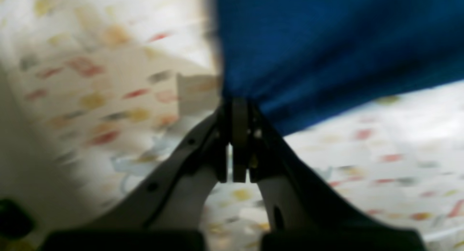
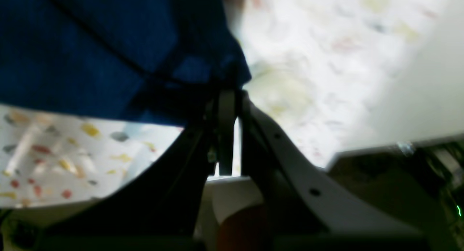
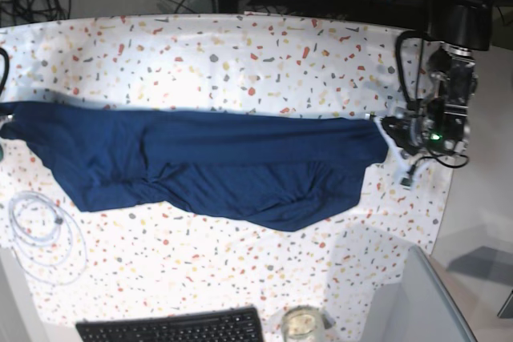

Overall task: Layout the t-shirt on the table in an organized manner, then fold the t-shirt properly
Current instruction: 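Lift the navy shirt with both grippers, stretching it between them, then swing the held shirt up and across the cloth with the left gripper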

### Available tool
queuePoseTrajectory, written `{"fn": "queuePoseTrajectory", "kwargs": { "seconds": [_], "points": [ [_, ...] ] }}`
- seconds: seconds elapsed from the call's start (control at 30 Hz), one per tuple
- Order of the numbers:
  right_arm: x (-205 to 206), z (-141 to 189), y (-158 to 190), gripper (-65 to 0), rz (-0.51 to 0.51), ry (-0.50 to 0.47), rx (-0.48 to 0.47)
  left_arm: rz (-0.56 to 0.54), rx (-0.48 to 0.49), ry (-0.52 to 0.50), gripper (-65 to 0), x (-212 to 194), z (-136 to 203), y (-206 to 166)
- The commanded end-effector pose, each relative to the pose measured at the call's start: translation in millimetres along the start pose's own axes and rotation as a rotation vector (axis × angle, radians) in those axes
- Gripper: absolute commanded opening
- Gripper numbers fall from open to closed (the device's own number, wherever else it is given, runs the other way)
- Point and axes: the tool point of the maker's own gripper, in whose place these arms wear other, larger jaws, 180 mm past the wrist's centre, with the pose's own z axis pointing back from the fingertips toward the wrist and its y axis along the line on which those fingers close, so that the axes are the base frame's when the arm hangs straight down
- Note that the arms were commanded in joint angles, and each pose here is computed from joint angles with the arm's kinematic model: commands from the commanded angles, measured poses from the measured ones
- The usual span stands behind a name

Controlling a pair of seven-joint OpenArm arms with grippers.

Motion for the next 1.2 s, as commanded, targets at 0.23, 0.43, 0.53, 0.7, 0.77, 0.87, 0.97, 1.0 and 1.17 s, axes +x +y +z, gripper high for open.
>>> {"fn": "queuePoseTrajectory", "kwargs": {
  "seconds": [0.23,0.43,0.53,0.7,0.77,0.87,0.97,1.0,1.17],
  "points": [
    [16,60,-38,-64.4,-0.035,-0.111,-0.128,0.015,0.104,-0.074,-65.0,24,23,49],
    [23,92,-41,-64.4,-0.014,-0.147,-0.187,-0.023,0.117,-0.122,-65.0,44,52,46],
    [13,101,-46,-64.4,-0.043,-0.16,-0.207,-0.042,0.121,-0.156,-65.0,54,65,42],
    [12,91,-49,-64.4,-0.08,-0.184,-0.181,-0.034,0.117,-0.152,-65.0,56,64,41],
    [28,91,-55,-64.4,-0.097,-0.227,-0.169,-0.014,0.116,-0.185,-65.0,76,69,44],
    [55,87,-60,-64.4,-0.079,-0.236,-0.148,0.023,0.104,-0.224,-65.0,105,72,44],
    [85,86,-59,-64.4,-0.063,-0.274,-0.119,0.048,0.087,-0.262,-65.0,133,78,43],
    [94,85,-58,-64.4,-0.06,-0.291,-0.109,0.058,0.079,-0.275,-65.0,144,80,41],
    [151,89,-48,-64.4,-0.044,-0.386,-0.047,0.125,0.048,-0.358,-65.0,201,90,48]
  ]
}}
